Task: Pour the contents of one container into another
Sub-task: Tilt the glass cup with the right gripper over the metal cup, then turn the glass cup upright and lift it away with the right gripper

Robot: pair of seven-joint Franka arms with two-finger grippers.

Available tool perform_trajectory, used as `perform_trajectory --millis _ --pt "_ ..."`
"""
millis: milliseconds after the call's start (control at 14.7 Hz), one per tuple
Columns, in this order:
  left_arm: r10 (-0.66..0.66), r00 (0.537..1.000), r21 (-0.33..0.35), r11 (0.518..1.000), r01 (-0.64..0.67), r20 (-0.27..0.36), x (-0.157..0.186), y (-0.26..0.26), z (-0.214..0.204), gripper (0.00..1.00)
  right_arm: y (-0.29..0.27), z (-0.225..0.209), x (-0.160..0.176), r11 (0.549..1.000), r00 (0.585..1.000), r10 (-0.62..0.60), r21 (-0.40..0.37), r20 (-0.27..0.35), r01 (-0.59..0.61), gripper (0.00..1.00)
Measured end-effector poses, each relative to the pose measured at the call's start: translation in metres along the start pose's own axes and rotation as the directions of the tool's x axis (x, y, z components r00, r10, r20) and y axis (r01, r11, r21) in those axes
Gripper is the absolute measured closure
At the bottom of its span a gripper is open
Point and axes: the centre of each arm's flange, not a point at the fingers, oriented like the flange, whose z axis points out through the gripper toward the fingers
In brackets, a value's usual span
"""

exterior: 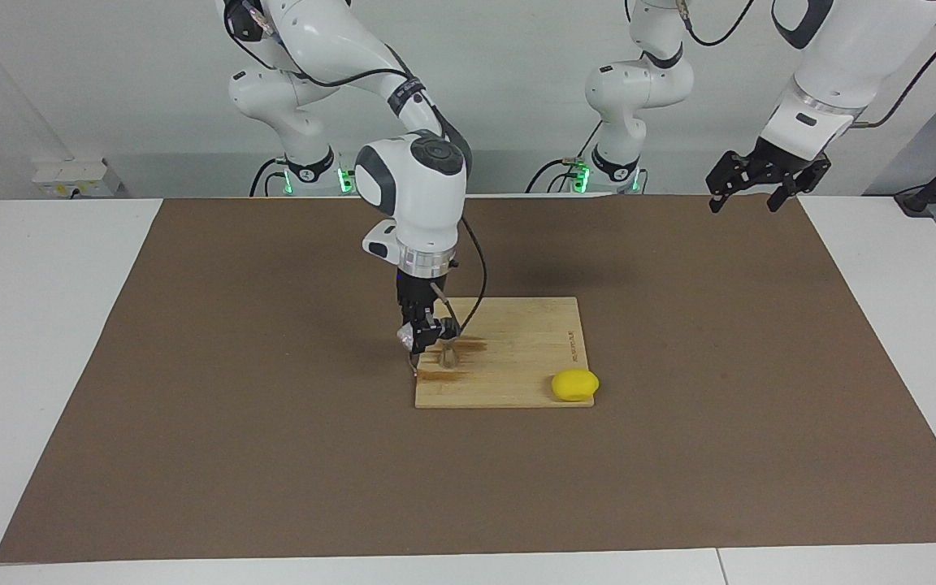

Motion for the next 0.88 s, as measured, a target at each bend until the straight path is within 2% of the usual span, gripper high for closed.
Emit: perform_trajectory --millis 884 --pt "0.0 1.0 0.0 1.0 0.0 0.0 0.0 0.0 0.0 0.0 -0.005 -0.015 0.002 1.0 1.0 0.009 0.0 -0.002 -0.009 0.5"
